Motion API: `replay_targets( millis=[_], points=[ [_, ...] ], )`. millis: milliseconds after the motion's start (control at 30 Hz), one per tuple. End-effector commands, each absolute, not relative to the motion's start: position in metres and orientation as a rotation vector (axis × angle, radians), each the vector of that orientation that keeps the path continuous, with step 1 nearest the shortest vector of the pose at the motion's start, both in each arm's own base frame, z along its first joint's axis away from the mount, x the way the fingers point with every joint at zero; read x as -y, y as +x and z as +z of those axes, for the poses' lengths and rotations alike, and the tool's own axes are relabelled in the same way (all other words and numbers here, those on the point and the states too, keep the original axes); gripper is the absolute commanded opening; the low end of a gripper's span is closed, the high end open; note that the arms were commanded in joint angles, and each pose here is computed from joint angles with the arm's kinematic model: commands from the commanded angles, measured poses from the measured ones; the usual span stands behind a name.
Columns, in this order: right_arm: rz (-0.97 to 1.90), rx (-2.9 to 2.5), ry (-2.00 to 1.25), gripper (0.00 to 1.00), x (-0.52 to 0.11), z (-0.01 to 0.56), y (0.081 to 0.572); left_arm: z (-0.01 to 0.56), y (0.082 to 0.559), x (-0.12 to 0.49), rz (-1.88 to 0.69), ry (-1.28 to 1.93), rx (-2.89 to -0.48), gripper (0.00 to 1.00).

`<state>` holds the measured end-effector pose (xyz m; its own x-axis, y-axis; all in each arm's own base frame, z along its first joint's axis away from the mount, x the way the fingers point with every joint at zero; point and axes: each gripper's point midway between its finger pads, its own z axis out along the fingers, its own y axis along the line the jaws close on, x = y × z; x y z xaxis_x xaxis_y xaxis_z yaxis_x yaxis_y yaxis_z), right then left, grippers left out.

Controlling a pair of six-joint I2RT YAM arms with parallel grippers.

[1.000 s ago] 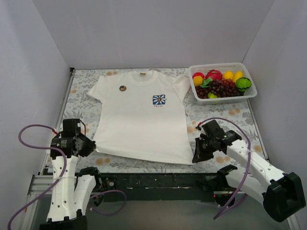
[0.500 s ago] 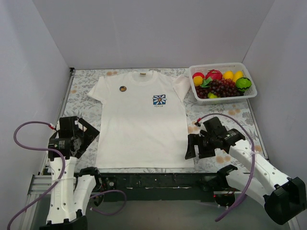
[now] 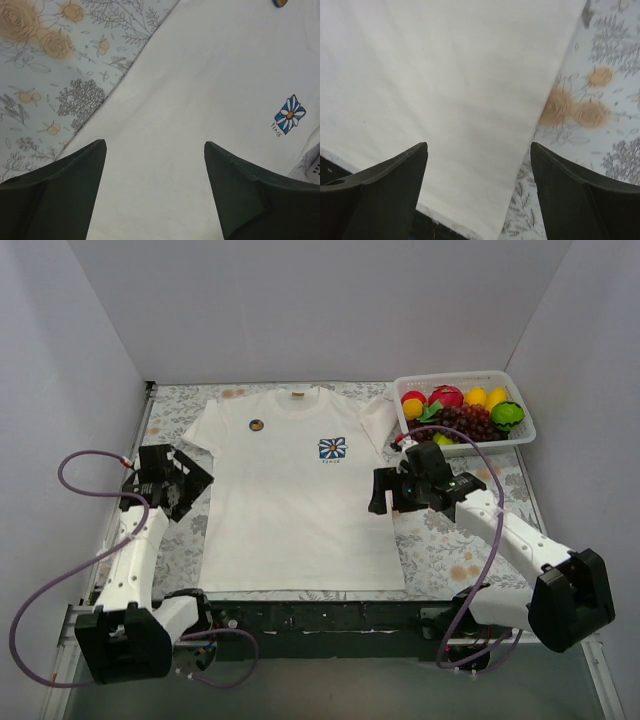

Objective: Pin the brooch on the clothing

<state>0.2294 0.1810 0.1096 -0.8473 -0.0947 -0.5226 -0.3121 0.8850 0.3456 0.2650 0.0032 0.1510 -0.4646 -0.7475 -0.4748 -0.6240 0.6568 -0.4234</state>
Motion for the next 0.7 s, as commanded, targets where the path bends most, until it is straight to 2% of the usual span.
replay_targets(
  millis=[0,67,133,200,233,267,333,433,467,500,667],
  points=[
    [0.528,-2.297,-0.31,0.89,-0.205,0.148,0.307,0.181,0.346,-0.009,-0.326,-0.976,-2.055,0.77],
    [0.543,-2.248,-0.316,0.88,-0.217,0.161,0.327,0.185,0.369,-0.008,-0.345,-0.967,-2.048,0.61],
    [0.543,-2.234,-0.314,0.88,-0.228,0.162,0.348,0.179,0.399,-0.007,-0.336,-0.961,-2.052,0.51],
    [0.549,-2.251,-0.32,0.88,-0.237,0.152,0.361,0.18,0.421,-0.004,-0.341,-0.946,-2.032,0.22],
    [0.557,-2.236,-0.32,0.88,-0.242,0.152,0.368,0.161,0.431,-0.002,-0.326,-0.952,-2.073,0.11],
    [0.574,-2.224,-0.323,0.88,-0.248,0.157,0.376,0.171,0.446,0.0,-0.334,-0.936,-2.053,0.0],
    [0.567,-2.263,-0.325,0.89,-0.254,0.14,0.384,0.151,0.466,-0.001,-0.299,-0.939,-2.092,0.0],
    [0.563,-2.283,-0.329,0.91,-0.263,0.127,0.399,0.155,0.498,-0.003,-0.287,-0.911,-2.076,0.0],
    [0.567,-2.279,-0.328,0.92,-0.266,0.128,0.404,0.135,0.506,-0.004,-0.259,-0.908,-2.121,0.0],
    [0.567,-2.298,-0.33,0.92,-0.269,0.118,0.407,0.147,0.52,-0.004,-0.267,-0.891,-2.099,0.0],
    [0.545,-2.306,-0.312,0.93,-0.275,0.104,0.427,0.128,0.55,-0.016,-0.182,-0.898,-2.118,0.0]
  ],
)
